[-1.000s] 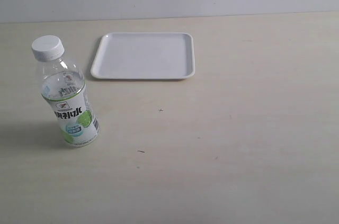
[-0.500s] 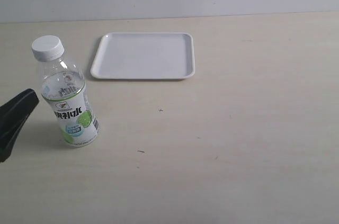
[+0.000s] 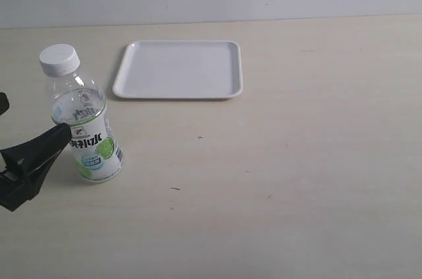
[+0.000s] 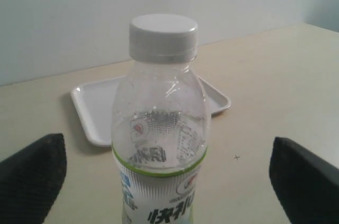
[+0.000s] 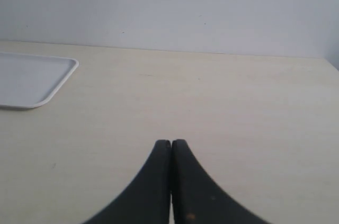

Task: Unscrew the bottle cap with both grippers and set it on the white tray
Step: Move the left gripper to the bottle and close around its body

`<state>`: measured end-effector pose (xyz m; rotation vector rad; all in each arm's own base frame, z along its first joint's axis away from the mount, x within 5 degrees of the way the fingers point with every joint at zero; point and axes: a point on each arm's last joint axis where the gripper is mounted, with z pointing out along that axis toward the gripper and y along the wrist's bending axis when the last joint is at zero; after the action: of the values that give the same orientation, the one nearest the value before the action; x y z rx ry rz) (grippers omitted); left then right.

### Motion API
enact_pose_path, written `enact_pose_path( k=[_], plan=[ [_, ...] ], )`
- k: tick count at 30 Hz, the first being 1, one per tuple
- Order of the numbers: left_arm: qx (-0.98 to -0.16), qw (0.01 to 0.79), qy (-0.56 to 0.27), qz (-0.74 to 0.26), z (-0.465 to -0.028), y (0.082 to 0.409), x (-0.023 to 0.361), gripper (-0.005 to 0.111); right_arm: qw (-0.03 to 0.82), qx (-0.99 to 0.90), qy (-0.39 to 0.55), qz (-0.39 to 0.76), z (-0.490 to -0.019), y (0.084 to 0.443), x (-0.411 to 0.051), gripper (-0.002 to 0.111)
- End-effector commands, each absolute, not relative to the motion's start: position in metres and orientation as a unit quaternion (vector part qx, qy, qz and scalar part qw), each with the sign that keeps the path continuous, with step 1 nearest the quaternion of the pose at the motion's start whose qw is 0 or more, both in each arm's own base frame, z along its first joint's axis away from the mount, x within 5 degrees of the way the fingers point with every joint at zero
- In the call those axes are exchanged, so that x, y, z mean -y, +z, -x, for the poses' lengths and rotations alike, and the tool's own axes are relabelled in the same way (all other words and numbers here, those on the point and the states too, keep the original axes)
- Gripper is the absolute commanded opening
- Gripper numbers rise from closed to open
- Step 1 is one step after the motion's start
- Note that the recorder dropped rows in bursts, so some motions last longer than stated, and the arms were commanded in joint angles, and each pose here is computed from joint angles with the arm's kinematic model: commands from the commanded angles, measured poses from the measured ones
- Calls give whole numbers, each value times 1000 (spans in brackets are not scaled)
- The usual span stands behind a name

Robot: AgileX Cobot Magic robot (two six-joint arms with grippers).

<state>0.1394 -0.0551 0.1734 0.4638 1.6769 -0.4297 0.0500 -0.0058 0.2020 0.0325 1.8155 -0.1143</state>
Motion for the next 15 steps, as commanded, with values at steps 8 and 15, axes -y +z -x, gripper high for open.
enact_pose_path(
  k=[8,15],
  plan=[
    [-741,609,-191,-208,-167,161,60,105,615,-787,-50,-16,-50,200,6,0],
    [-749,596,-199,-207,-187,154,63,105,615,-787,-50,-16,-50,200,6,0]
  ],
)
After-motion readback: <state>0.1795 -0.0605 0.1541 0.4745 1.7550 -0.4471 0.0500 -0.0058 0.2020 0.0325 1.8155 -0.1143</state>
